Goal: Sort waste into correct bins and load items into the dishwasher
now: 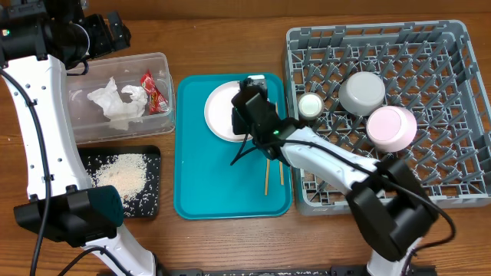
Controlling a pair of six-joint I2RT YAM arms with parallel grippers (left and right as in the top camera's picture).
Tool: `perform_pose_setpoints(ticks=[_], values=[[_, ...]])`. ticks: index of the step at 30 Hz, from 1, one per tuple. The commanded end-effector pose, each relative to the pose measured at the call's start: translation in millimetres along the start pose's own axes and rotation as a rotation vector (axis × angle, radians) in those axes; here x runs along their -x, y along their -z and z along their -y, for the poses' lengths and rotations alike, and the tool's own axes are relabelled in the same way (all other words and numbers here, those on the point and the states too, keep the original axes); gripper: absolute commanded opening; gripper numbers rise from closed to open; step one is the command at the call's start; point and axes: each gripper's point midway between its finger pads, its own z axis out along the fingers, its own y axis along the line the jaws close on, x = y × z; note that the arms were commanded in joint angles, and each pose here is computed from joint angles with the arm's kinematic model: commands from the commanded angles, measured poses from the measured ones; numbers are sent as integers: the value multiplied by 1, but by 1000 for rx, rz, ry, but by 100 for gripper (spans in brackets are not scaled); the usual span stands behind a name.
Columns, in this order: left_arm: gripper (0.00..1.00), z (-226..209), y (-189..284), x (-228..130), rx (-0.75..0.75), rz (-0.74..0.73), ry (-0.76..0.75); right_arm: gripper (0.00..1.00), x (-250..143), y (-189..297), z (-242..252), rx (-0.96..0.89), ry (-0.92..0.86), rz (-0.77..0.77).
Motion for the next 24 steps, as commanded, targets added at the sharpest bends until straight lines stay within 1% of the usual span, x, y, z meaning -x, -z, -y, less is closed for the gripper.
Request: perform_pose_setpoints(ticks=[1,4,6,11,16,24], values=[[100,3,4,3,0,14,2,4,-14,-10,-11,71,-1,-47],[100,3,4,3,0,14,2,4,-28,-12,-29,169,1,-108],[100,3,5,3,0,15,2,4,-36,-13,-34,197,5,-138],[100,3,4,3,0,14,2,4,-55,-23,-36,188,21,-175],[100,3,4,3,0,14,2,4,-64,-29,-37,184,29,-193],[100,3,4,3,0,14,2,6,-78,-23,-56,212,65,-208]])
